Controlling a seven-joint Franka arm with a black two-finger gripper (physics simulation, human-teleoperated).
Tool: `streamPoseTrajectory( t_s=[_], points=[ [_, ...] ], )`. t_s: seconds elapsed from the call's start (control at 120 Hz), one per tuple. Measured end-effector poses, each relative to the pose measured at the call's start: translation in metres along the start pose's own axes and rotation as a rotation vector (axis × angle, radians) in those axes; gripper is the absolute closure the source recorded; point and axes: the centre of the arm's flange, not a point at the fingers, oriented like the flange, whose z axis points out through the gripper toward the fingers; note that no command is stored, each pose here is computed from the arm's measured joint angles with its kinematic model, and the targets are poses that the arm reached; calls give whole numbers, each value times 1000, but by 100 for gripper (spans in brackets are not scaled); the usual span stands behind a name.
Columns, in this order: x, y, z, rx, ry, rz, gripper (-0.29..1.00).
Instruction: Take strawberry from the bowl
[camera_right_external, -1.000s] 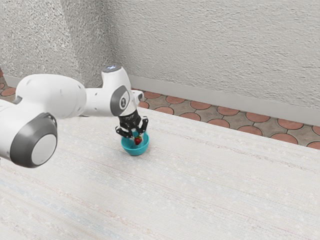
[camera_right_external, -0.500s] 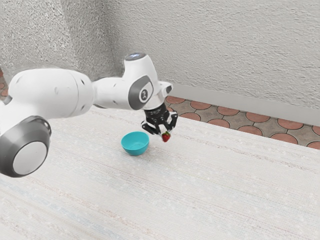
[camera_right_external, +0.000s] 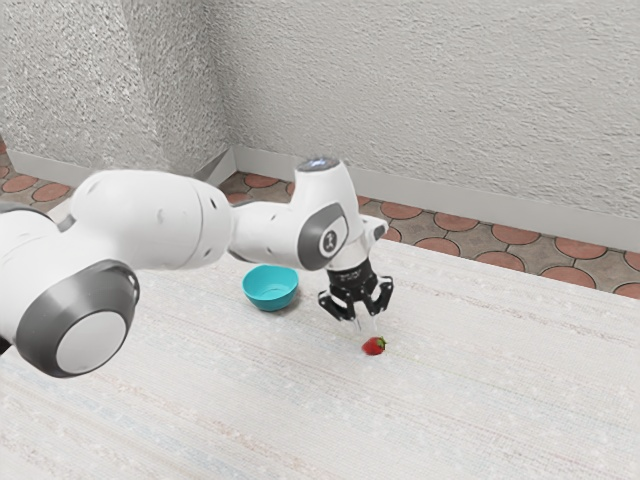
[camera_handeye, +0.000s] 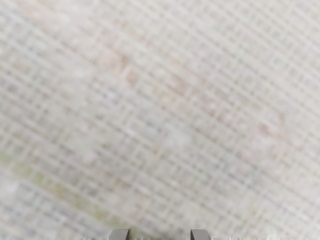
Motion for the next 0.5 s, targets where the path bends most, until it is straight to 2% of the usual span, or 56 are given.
streamPoseTrajectory(
  t_s=[0.2, 0.283, 0.383, 0.45, 0.5],
  points=[
    [-4, 7, -2, -25, 16, 7, 28],
    [-7, 9, -26, -50, 26, 10, 19],
    [-5, 0, -108, -66, 41, 47, 12],
    [24, -47, -184, -65, 55, 45, 9],
    [44, -88, -222, -38, 61, 46, 7]
  ],
)
